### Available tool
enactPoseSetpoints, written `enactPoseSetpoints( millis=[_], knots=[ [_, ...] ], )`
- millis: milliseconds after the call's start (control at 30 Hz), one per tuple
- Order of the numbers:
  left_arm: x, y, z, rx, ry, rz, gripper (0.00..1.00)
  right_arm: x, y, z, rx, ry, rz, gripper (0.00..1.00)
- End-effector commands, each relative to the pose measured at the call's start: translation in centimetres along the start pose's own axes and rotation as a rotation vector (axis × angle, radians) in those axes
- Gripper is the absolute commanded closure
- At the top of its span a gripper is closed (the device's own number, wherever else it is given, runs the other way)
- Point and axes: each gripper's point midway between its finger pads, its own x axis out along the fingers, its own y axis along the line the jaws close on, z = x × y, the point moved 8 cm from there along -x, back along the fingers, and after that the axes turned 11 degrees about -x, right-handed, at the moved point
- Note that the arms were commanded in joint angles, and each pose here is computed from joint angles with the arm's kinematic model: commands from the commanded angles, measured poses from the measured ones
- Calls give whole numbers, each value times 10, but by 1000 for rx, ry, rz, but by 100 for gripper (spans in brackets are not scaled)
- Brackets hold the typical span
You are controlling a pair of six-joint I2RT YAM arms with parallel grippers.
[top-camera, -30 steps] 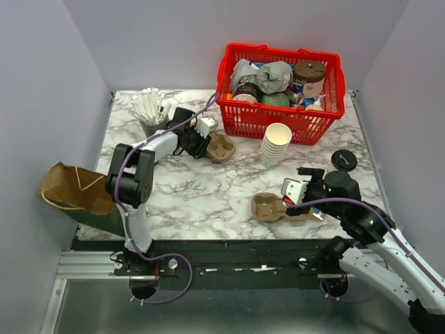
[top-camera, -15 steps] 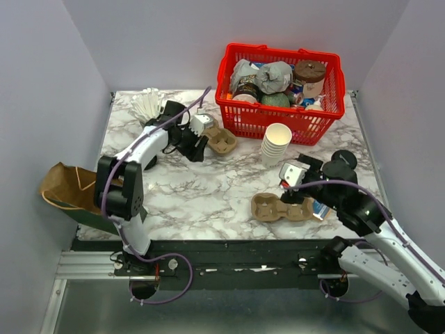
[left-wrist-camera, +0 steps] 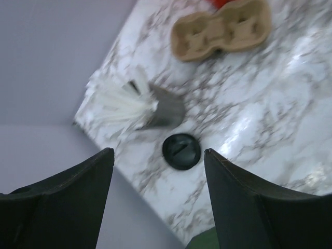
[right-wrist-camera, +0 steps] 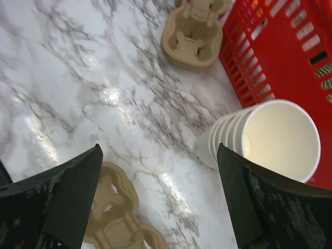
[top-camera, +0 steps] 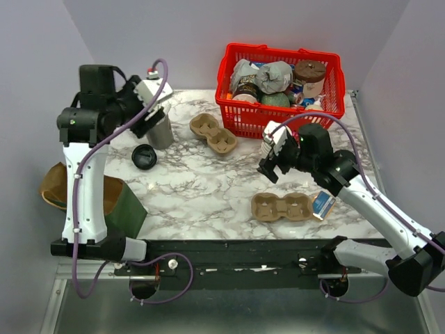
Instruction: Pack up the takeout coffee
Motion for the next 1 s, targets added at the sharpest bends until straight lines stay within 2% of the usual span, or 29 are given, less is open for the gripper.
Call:
enactPoseSetpoints(
  millis=[0,133,267,433,567,767,900,933,967],
  knots=[
    [-55,3,-64,103,347,58,20,7,-5,41,84,-166,103,0],
    [-70,-11,-92,284,443,42,18,14,-8,47,100,-171,119,0],
    [-69,-26,-123,328,531,-19,18,18,-3,46,133,-185,161,0],
    [-74,-33,-132,353,568,-17,17,18,6,38,167,-178,185,0],
    [-68,-42,-142,319,562,-56,17,17,10,33,176,-168,191,0],
    [-80,-45,-126,226,480,33,20,20,11,30,183,-158,191,0],
    [-93,-36,-121,200,547,131,20,27,10,30,206,-164,203,0],
    [-99,-28,-125,165,643,200,20,29,9,32,204,-173,205,0],
    [-100,-25,-131,48,710,271,19,33,9,32,211,-169,214,0]
  ],
)
